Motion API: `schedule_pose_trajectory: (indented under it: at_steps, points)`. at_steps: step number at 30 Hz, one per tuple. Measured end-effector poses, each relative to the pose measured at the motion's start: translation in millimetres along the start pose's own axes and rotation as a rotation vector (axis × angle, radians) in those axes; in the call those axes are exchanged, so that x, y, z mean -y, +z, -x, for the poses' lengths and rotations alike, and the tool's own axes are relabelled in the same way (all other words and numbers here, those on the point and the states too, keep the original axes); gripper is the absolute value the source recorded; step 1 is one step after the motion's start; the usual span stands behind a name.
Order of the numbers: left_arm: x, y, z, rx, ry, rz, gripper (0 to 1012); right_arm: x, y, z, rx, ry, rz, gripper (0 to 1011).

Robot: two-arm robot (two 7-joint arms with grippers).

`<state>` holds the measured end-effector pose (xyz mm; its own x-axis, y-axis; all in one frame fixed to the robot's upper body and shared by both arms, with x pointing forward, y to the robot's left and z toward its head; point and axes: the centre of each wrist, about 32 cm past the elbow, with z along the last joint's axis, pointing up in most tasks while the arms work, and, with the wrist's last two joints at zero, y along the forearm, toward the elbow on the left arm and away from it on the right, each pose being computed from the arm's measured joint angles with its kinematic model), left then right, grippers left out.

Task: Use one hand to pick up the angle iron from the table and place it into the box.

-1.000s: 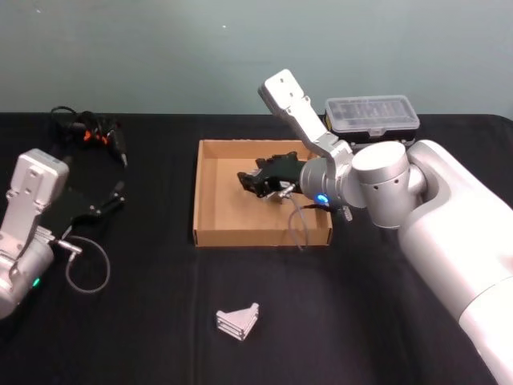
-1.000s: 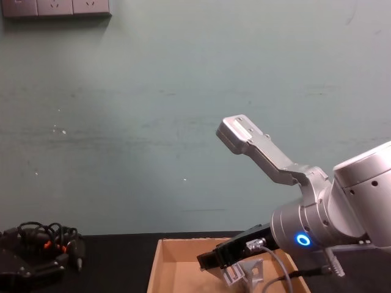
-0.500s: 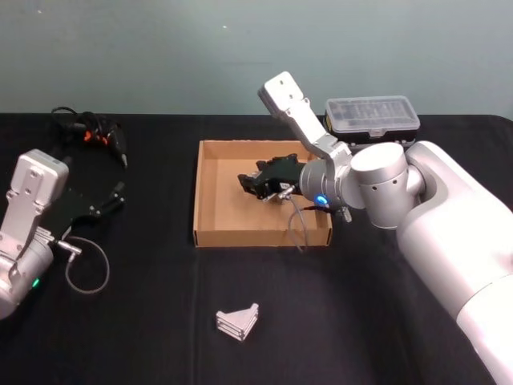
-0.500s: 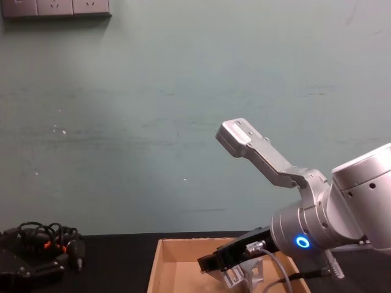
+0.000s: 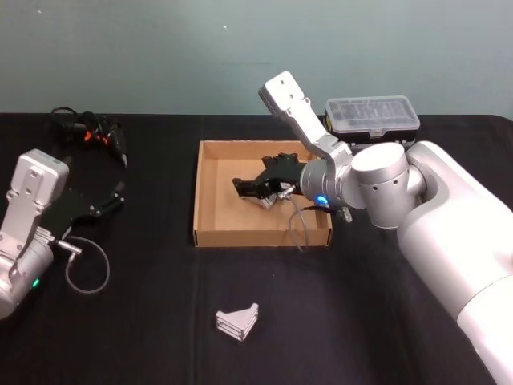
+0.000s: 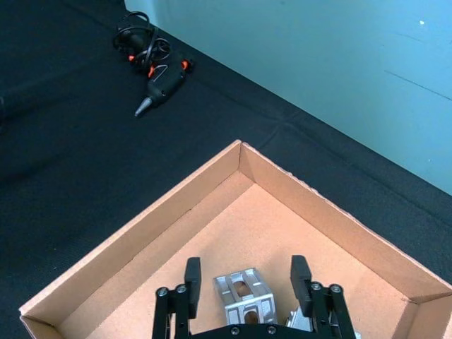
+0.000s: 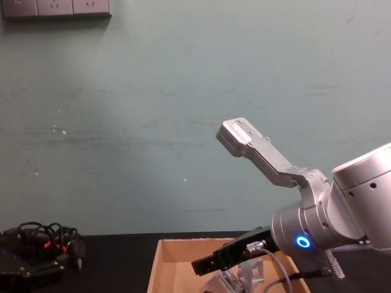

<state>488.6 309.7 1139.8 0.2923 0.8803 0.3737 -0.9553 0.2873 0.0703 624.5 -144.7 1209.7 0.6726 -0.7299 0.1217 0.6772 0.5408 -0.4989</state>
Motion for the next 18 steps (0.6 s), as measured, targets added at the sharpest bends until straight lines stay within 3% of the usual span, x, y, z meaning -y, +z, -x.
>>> schedule_pose_trajectory:
  at_steps: [8,14,18]
  points:
    - [0.0,0.0,0.0,0.000,0.000,0.000,1011,0.1,-0.2,-0.1,-0.001,-0.001,0.001,997]
    - [0.0,0.0,0.0,0.000,0.000,0.000,1011,0.2,-0.4,0.1,-0.001,-0.001,0.000,1002]
    - [0.0,0.0,0.0,0.000,0.000,0.000,1011,8.7,-2.9,0.4,0.001,0.003,-0.026,1002]
